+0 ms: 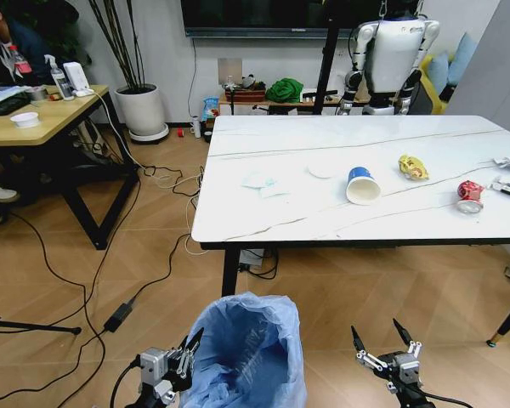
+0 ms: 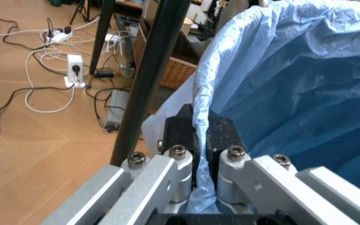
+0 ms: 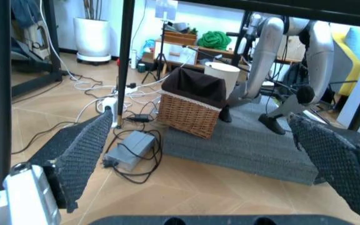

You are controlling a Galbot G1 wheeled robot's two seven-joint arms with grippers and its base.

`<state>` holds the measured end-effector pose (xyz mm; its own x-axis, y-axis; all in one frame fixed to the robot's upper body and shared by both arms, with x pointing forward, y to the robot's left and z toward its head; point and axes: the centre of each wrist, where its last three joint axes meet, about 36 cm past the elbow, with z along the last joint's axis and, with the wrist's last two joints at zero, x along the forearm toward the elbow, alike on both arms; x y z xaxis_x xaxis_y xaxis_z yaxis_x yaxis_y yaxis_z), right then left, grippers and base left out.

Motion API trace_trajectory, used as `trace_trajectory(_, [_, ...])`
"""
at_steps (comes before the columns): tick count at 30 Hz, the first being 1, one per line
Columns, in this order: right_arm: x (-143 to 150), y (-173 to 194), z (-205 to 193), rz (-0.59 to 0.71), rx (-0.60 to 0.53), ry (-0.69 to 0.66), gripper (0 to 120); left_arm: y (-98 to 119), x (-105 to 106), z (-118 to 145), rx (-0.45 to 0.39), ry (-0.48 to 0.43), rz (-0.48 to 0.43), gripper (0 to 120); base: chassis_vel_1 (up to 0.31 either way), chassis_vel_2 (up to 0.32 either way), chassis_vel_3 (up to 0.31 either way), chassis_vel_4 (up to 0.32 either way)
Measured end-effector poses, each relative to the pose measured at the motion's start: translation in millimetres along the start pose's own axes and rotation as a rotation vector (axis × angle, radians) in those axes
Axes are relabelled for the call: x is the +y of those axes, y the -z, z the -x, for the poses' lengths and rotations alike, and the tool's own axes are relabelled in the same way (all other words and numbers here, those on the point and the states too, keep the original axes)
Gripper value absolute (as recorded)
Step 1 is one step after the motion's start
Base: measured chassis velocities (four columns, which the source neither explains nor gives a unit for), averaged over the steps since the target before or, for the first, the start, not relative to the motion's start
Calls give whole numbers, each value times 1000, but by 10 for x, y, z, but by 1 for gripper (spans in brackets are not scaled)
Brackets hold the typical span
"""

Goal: Pick up the trash bin and place the trash from the table into it.

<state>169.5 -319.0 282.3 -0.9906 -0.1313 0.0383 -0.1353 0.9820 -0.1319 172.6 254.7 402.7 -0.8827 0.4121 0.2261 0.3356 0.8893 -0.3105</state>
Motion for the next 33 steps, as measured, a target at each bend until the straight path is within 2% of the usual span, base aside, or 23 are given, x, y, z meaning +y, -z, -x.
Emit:
trace_trajectory(11, [25, 87, 18, 25, -24, -11, 100, -5, -12, -10, 1, 1, -4, 0, 0, 0, 0, 0])
trace_trajectory(26, [144, 299, 28, 200, -40, -58, 100, -5, -10, -17, 0, 2, -5, 0, 0, 0, 0, 0])
trace_trajectory(33, [105, 291, 15, 172, -38, -64, 100, -6, -10, -17, 0, 2, -7, 0, 0, 0, 0, 0])
